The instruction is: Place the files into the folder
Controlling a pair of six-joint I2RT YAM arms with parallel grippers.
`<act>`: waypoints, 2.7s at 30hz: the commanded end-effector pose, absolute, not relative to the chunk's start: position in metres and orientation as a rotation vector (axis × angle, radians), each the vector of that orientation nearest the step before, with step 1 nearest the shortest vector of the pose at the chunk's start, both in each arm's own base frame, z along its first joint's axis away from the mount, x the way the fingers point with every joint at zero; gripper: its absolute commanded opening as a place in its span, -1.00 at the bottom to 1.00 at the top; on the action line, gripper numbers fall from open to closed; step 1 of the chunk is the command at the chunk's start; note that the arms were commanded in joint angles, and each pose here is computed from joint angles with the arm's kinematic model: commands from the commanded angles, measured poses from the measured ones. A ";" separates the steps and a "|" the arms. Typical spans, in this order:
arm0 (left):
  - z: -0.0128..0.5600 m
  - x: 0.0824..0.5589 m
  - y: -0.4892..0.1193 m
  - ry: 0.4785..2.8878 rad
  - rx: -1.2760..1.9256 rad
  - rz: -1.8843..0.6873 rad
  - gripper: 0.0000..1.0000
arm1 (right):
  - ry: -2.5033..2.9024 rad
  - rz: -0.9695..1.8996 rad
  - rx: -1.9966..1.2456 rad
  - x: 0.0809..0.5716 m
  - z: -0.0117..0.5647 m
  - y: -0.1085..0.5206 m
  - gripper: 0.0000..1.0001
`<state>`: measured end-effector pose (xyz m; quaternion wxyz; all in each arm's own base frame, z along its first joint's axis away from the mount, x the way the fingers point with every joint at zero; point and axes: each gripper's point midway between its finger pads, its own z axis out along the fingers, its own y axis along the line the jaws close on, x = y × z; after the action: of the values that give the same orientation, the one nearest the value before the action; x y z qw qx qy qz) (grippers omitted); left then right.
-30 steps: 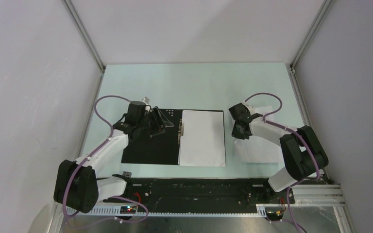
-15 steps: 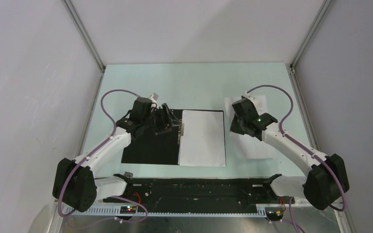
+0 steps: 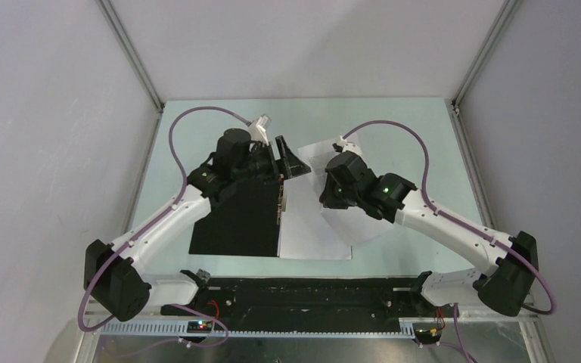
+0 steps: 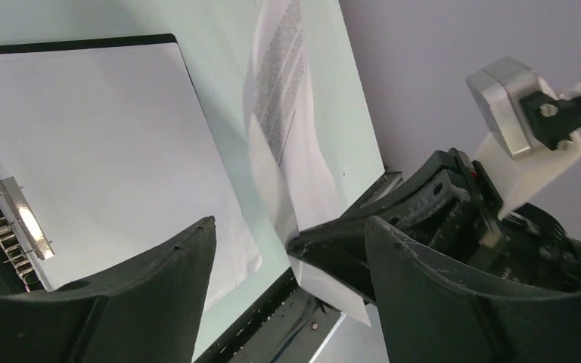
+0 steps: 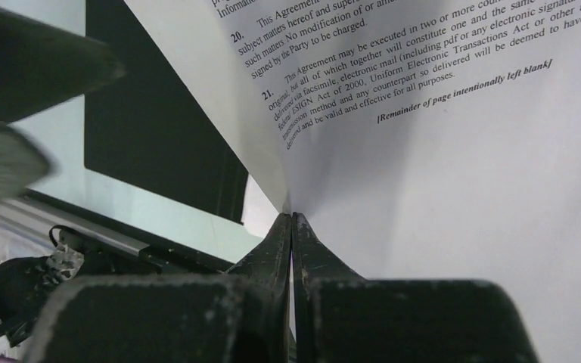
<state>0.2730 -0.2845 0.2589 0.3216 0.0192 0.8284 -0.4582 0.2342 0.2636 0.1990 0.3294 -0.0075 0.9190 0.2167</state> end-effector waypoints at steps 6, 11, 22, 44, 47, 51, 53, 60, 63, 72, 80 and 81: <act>0.242 0.287 -0.301 2.181 0.047 -1.142 0.41 | 2.372 0.597 -0.029 0.230 0.224 0.288 -1.00; 0.241 0.295 -0.305 2.169 0.010 -1.141 0.23 | 2.359 0.609 -0.049 0.226 0.232 0.295 -1.00; 0.263 0.297 -0.316 2.103 0.082 -1.213 -0.97 | 2.311 0.612 -0.102 0.220 0.249 0.288 0.01; 0.408 0.133 -0.290 1.636 0.884 -1.693 -1.00 | 1.537 1.343 -0.530 0.221 0.380 0.195 0.94; 0.425 0.115 -0.281 1.574 0.918 -1.706 -1.00 | 1.469 1.403 -0.598 0.217 0.394 0.199 0.98; 0.437 0.111 -0.276 1.547 0.899 -1.693 -1.00 | 1.387 1.506 -0.678 0.204 0.413 0.207 0.99; 0.438 0.115 -0.276 1.548 0.873 -1.673 -1.00 | 1.340 1.544 -0.725 0.192 0.422 0.214 0.99; 0.450 0.142 -0.273 1.516 0.749 -1.540 -1.00 | 1.372 1.609 -0.847 0.151 0.406 0.243 0.87; 0.449 0.157 -0.265 1.535 0.674 -1.459 -1.00 | 1.412 1.580 -0.825 0.145 0.395 0.244 0.68; 0.415 0.176 -0.257 1.625 0.620 -1.321 -1.00 | 1.533 1.521 -0.661 0.155 0.379 0.235 -0.66; 0.385 0.184 -0.258 1.703 0.611 -1.290 -0.14 | 1.737 1.510 -0.470 0.174 0.349 0.242 -1.00; 0.380 0.185 -0.259 1.714 0.612 -1.288 -0.07 | 1.763 1.508 -0.428 0.178 0.346 0.242 -1.00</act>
<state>0.1791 -0.2604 0.3955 0.4374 0.2448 0.6804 -0.5346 0.1653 0.2416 0.3614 0.3942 -0.2250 0.6515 0.6079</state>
